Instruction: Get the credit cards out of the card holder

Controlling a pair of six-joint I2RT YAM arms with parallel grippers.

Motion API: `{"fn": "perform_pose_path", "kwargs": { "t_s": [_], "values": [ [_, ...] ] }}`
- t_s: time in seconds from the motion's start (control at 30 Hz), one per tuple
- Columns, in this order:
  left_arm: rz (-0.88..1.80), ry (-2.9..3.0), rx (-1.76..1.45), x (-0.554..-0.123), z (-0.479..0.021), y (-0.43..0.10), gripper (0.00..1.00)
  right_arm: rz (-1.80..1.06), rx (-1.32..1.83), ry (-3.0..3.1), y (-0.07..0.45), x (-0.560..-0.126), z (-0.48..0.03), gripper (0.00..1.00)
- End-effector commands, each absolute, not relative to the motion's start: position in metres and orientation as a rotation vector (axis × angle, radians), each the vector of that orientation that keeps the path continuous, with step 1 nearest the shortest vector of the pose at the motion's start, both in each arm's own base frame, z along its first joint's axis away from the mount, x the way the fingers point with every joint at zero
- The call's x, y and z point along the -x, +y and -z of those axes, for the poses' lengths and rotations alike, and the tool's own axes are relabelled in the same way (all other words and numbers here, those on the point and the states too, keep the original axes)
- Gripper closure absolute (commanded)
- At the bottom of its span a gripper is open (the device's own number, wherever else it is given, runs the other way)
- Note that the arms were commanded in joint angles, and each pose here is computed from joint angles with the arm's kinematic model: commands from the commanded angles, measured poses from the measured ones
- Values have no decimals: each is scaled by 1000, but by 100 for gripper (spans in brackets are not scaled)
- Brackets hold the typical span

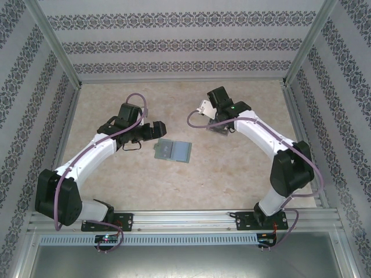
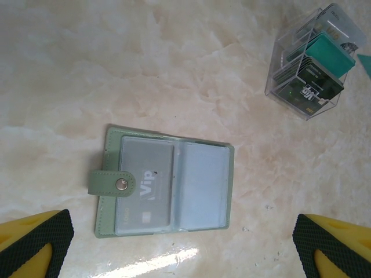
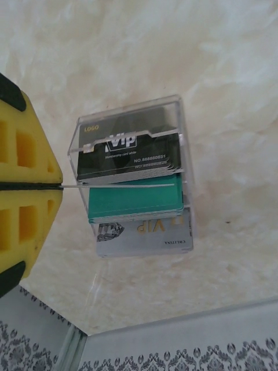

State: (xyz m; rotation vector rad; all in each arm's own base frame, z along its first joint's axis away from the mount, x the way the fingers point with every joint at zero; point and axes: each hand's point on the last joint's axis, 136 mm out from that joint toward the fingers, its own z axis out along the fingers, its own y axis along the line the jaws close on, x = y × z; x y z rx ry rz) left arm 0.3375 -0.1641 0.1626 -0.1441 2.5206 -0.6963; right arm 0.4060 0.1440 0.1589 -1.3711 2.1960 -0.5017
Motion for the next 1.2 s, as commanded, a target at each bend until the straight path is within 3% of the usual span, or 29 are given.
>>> {"fn": "perform_pose_path", "kwargs": {
  "t_s": [0.0, 0.9, 0.97, 1.0, 1.03, 1.07, 1.17],
  "values": [
    [668, 2491, 119, -342, -170, -162, 0, 621, 1444, 2114, 137, -429, -168, 100],
    [651, 2510, 138, -343, -164, -158, 0, 574, 1361, 2272, 124, -471, -103, 100],
    [646, 2513, 143, -342, -163, -156, 0, 594, 1315, 2278, 120, -478, -104, 94],
    [647, 2512, 141, -341, -164, -156, 0, 606, 1282, 2283, 116, -481, -106, 85],
    [646, 2512, 143, -340, -164, -156, 0, 626, 1236, 2291, 112, -485, -108, 65],
    [642, 2512, 144, -340, -163, -155, 0, 652, 1195, 2292, 107, -490, -111, 62],
    [643, 2511, 145, -339, -164, -155, 0, 721, 1101, 2290, 95, -499, -120, 68]
  ]
}}
